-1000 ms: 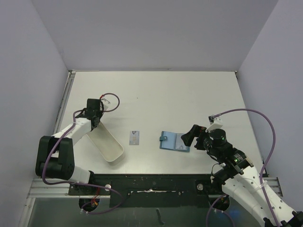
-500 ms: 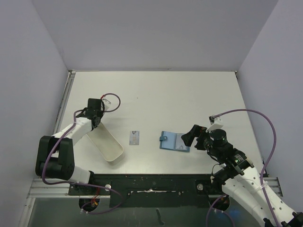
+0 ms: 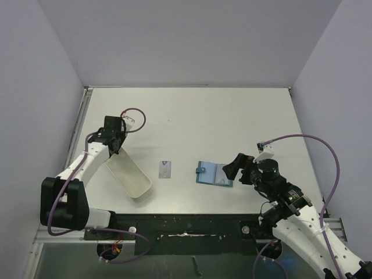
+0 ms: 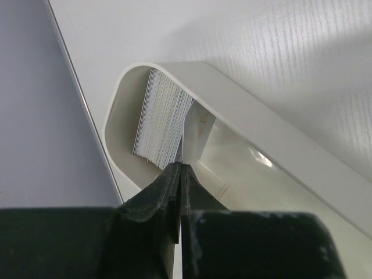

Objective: Put the credit cards into the card holder
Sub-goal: Pick up the credit card from the storage box, then pick up the credit card from the center of the board.

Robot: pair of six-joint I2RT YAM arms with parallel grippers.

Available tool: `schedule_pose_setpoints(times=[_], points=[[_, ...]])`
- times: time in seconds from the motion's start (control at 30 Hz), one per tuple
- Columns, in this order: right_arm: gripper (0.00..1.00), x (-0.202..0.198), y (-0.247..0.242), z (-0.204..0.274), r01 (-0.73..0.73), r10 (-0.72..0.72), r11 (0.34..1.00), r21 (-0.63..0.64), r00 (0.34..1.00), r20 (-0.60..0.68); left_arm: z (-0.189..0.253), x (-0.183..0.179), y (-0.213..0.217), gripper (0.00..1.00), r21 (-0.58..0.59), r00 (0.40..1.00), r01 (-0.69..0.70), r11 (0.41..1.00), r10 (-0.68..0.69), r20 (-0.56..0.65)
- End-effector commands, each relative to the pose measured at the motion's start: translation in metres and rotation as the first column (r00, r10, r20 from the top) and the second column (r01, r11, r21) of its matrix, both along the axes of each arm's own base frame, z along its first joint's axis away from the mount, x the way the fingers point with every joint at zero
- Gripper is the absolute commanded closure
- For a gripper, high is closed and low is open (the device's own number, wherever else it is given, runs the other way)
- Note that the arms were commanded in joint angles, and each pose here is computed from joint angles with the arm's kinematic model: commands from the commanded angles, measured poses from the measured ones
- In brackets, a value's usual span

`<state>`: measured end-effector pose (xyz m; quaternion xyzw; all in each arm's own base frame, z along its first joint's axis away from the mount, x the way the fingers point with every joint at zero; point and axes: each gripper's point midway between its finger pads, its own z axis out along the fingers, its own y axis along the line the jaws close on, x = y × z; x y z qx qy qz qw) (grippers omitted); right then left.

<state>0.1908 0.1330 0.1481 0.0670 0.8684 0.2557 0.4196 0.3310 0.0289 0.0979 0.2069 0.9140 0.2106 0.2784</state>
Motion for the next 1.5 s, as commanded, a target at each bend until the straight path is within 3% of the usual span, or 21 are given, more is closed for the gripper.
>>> schedule_pose_setpoints(times=[0.0, 0.23, 0.4, 0.67, 0.83, 1.0, 1.07, 1.47], points=[[0.02, 0.004, 0.002, 0.015, 0.005, -0.005, 1.0, 0.025, 0.999, 0.037, 0.041, 0.003, -0.012, 1.0, -0.112, 0.994, -0.032, 0.993, 0.043, 0.098], [0.02, 0.002, 0.003, 0.014, 0.005, -0.006, 0.999, 0.037, 1.0, 0.027, 0.082, -0.006, -0.025, 1.0, -0.239, 0.98, -0.041, 0.97, 0.085, 0.18], [0.02, 0.002, 0.005, 0.015, 0.004, -0.005, 0.999, 0.049, 1.0, 0.022, 0.114, -0.005, -0.047, 1.0, -0.411, 0.957, -0.029, 0.911, 0.145, 0.252], [0.0, 0.005, 0.016, 0.014, -0.018, 0.018, 0.997, 0.075, 1.0, -0.003, 0.146, -0.002, -0.106, 1.0, -0.713, 0.954, 0.072, 0.697, 0.161, 0.254], [0.04, 0.01, 0.027, 0.01, -0.037, 0.041, 0.995, 0.096, 0.999, -0.035, 0.151, -0.001, -0.143, 1.0, -0.832, 0.965, 0.146, 0.535, 0.106, 0.238], [0.05, 0.016, 0.038, 0.009, -0.055, 0.06, 0.992, 0.11, 0.997, -0.046, 0.136, 0.002, -0.164, 1.0, -0.895, 0.981, 0.129, 0.427, 0.078, 0.178], [0.05, 0.017, 0.043, 0.006, -0.064, 0.071, 0.992, 0.111, 0.996, -0.056, 0.124, 0.003, -0.167, 1.0, -0.909, 0.99, 0.075, 0.411, 0.079, 0.117], [0.09, 0.021, 0.107, -0.002, -0.154, 0.158, 0.987, 0.044, 0.984, -0.085, 0.027, 0.005, -0.16, 1.0, -0.868, 0.985, -0.16, 0.47, 0.02, -0.171]])
